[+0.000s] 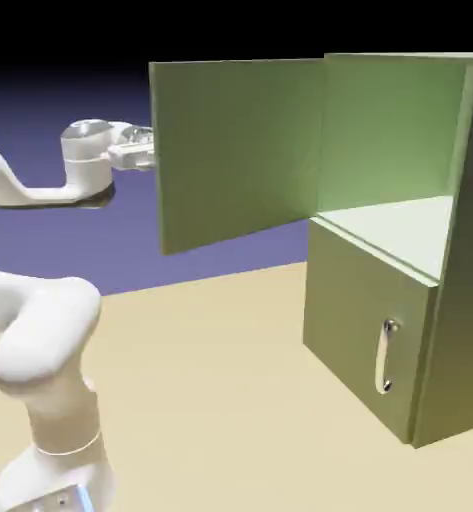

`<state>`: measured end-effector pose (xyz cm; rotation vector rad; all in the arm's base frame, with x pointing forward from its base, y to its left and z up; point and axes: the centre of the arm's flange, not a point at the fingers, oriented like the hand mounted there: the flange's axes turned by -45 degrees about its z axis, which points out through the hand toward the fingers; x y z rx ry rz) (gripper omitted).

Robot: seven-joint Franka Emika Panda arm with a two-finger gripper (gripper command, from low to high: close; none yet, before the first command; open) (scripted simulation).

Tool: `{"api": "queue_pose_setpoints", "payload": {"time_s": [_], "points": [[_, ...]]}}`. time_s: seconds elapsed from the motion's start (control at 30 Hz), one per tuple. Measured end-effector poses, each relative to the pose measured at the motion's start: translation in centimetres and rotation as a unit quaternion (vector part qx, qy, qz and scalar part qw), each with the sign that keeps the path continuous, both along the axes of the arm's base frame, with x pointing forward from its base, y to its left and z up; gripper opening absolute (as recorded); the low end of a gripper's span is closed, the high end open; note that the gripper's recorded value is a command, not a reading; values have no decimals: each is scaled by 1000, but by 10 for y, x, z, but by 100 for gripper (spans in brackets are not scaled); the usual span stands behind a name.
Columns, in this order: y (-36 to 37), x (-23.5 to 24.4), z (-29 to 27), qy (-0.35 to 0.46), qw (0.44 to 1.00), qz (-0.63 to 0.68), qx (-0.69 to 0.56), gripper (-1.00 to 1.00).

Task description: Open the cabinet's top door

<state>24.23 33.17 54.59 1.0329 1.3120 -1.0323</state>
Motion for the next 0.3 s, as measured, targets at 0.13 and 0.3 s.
{"api": "queue_pose_setpoints", "payload": {"time_s": [0.13,0.3], "points": [[31,6,0,0,999,-41,0,-100],[65,16,0,0,996,-88,0,-100]]}}
